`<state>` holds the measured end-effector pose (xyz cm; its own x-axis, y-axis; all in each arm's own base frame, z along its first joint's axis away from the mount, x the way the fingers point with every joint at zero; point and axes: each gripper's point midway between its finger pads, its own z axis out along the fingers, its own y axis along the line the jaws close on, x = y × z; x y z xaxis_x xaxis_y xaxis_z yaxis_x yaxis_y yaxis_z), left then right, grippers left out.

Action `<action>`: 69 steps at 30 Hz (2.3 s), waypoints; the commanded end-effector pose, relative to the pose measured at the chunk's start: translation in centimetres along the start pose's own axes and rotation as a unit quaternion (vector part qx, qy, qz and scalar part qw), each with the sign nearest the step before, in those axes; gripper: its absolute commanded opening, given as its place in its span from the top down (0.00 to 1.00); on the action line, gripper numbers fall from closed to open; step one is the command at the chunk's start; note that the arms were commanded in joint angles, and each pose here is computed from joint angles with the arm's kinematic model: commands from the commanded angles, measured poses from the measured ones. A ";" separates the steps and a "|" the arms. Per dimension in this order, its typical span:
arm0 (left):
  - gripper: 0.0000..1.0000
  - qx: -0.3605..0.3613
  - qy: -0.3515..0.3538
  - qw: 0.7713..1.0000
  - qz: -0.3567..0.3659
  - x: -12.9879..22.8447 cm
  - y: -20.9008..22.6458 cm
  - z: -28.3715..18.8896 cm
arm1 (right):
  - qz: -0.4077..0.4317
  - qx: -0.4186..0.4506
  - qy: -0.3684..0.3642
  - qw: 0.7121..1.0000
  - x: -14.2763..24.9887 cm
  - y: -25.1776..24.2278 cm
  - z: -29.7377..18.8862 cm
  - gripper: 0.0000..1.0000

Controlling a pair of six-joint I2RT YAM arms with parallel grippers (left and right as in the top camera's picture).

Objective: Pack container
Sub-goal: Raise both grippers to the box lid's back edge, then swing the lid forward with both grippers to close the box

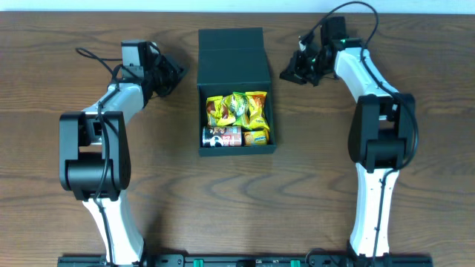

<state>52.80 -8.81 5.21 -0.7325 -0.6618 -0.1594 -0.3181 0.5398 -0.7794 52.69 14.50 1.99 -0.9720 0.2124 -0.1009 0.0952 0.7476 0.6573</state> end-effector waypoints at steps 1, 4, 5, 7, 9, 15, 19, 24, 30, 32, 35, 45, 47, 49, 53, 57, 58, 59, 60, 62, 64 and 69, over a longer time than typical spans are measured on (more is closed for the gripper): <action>0.94 0.004 0.011 1.000 -0.021 -0.1 -0.1 1.3 | 0.018 -0.038 0.008 0.999 -0.1 1.1 0.3 0.99; 0.94 0.001 0.016 0.999 -0.031 0.1 0.2 2.1 | 0.017 -0.052 0.009 0.998 -0.1 1.8 0.8 0.98; 0.94 -0.001 0.016 0.999 -0.030 0.2 0.3 2.2 | 0.012 -0.055 0.008 0.998 -0.2 2.1 1.0 0.98; 0.94 -0.003 0.016 0.999 -0.030 0.2 0.3 2.3 | 0.001 -0.060 0.004 0.998 -0.3 2.7 1.3 0.98; 0.94 -0.002 0.016 0.999 -0.029 0.2 0.3 2.3 | 0.000 -0.071 0.003 0.997 -0.2 3.6 1.6 0.98; 0.94 0.003 0.023 0.999 -0.029 0.4 0.2 2.3 | 0.020 -0.047 0.004 0.999 0.2 3.8 2.6 0.98; 0.94 0.008 0.030 0.999 -0.028 0.7 0.0 2.3 | 0.041 -0.044 0.004 0.998 0.2 3.5 2.9 0.98; 0.94 0.002 0.034 0.999 -0.031 0.9 0.3 2.3 | 0.037 -0.078 0.020 0.996 0.6 4.1 3.7 0.98; 0.94 0.002 0.038 0.999 -0.031 1.0 0.3 2.2 | 0.006 -0.100 -0.005 0.995 -0.8 5.1 3.6 0.98; 0.94 0.002 0.039 0.999 -0.032 1.1 0.3 2.2 | -0.008 -0.119 -0.011 0.993 -1.2 5.9 3.4 0.98; 0.94 -0.003 0.042 0.999 -0.035 1.2 0.6 2.2 | -0.029 -0.143 -0.021 0.989 -1.7 6.9 3.1 0.98; 0.94 -0.011 0.045 0.998 -0.033 1.4 1.1 2.1 | -0.063 -0.175 -0.040 0.982 -2.8 8.3 2.5 0.98; 0.94 -0.014 0.041 0.999 -0.033 1.2 1.2 2.1 | -0.073 -0.195 -0.039 0.977 -2.8 8.9 2.0 0.99; 0.94 -0.021 0.031 0.999 -0.034 0.8 1.5 2.1 | -0.083 -0.211 -0.041 0.973 -3.1 9.2 1.5 0.98; 0.94 -0.019 0.011 0.999 -0.027 -0.1 1.3 2.1 | -0.077 -0.225 -0.041 0.971 -3.4 9.2 0.8 0.98; 0.94 0.028 -0.016 0.999 -0.013 -1.7 -1.0 2.0 | -0.086 -0.241 -0.032 0.966 -3.1 9.5 0.4 0.98; 0.94 0.042 -0.021 0.999 -0.010 -2.0 -1.7 2.0 | -0.090 -0.243 -0.031 0.965 -3.0 9.6 0.4 0.98; 0.94 0.060 -0.026 0.998 -0.001 -2.3 -2.6 1.9 | -0.098 -0.249 -0.028 0.963 -2.8 9.8 0.3 0.98; 0.94 0.069 -0.029 0.997 0.004 -2.5 -3.0 1.8 | -0.102 -0.252 -0.026 0.962 -2.7 9.9 0.3 0.98; 0.94 0.083 -0.026 0.996 0.004 -2.5 -3.7 1.7 | -0.112 -0.261 -0.021 0.959 -2.4 10.2 0.2 0.98; 0.94 0.091 -0.016 0.996 0.007 -2.1 -4.0 1.7 | -0.116 -0.269 -0.016 0.956 -2.2 10.4 0.1 0.98; 0.94 0.123 0.016 0.992 0.022 -1.1 -5.2 1.4 | -0.138 -0.301 -0.009 0.944 -1.8 11.5 -0.7 0.98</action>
<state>56.37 -10.18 7.66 -0.7140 -0.6734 -0.1916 -0.1899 0.4497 -0.8728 56.39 21.31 8.47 -0.9423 0.1403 -0.3040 -0.2324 0.3795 0.8955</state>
